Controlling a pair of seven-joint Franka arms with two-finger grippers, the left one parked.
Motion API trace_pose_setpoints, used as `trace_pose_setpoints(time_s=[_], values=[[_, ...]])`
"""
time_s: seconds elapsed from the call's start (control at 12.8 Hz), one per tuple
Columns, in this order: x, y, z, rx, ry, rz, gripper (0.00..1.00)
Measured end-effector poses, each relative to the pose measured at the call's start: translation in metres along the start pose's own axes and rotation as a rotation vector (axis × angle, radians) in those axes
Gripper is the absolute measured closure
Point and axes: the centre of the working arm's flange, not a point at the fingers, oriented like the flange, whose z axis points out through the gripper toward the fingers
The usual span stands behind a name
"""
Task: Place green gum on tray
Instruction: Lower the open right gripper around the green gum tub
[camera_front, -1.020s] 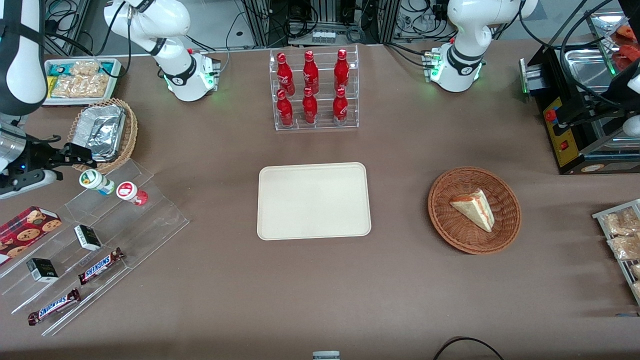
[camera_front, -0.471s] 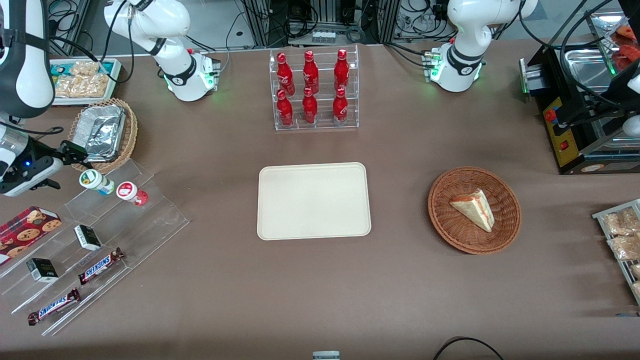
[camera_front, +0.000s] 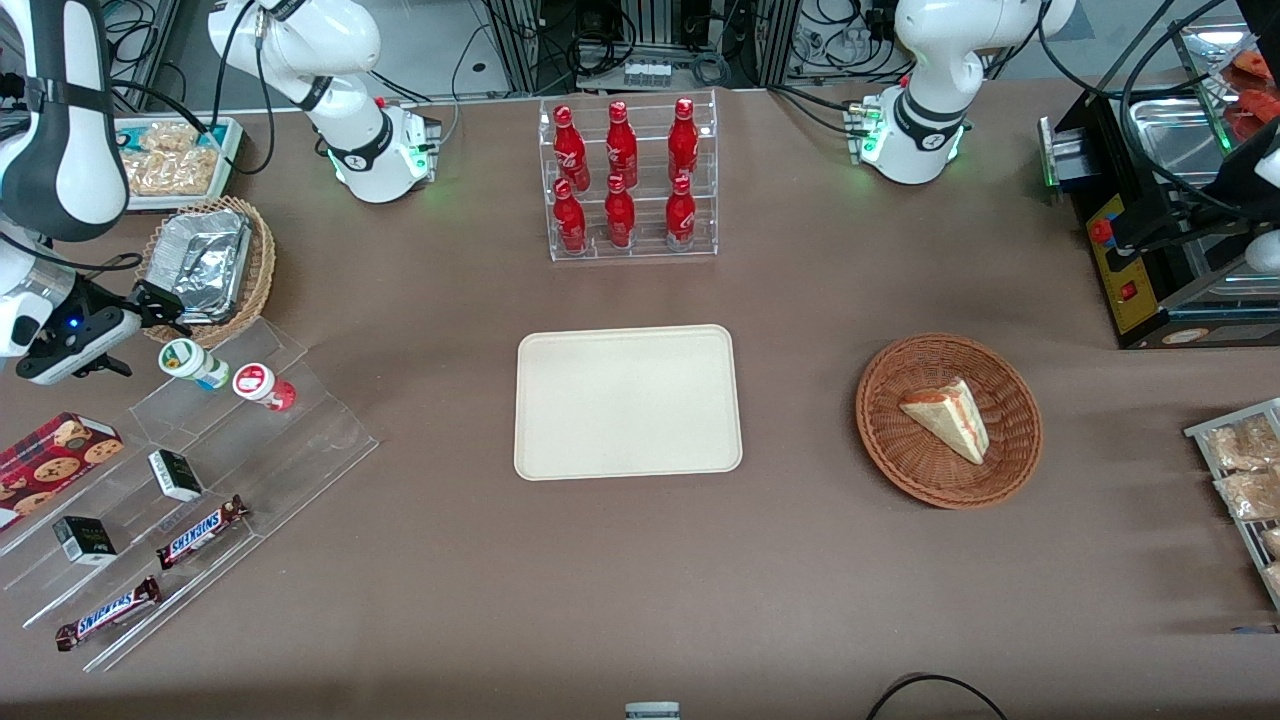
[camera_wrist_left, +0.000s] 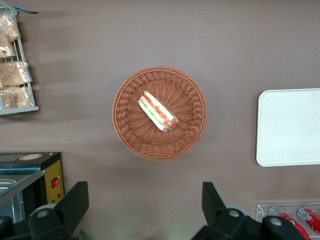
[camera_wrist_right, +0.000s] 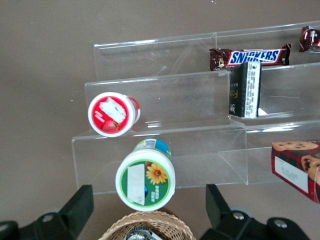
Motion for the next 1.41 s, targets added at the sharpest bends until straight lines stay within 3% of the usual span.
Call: trace_pose_setpoints(time_s=[0.55,1.41], values=[[-0.002,-0.006,0.012,-0.026,0.019,-0.004,0.00],[0.007,-0.011,0.031,-0.030,0.013,-0.021,0.00]])
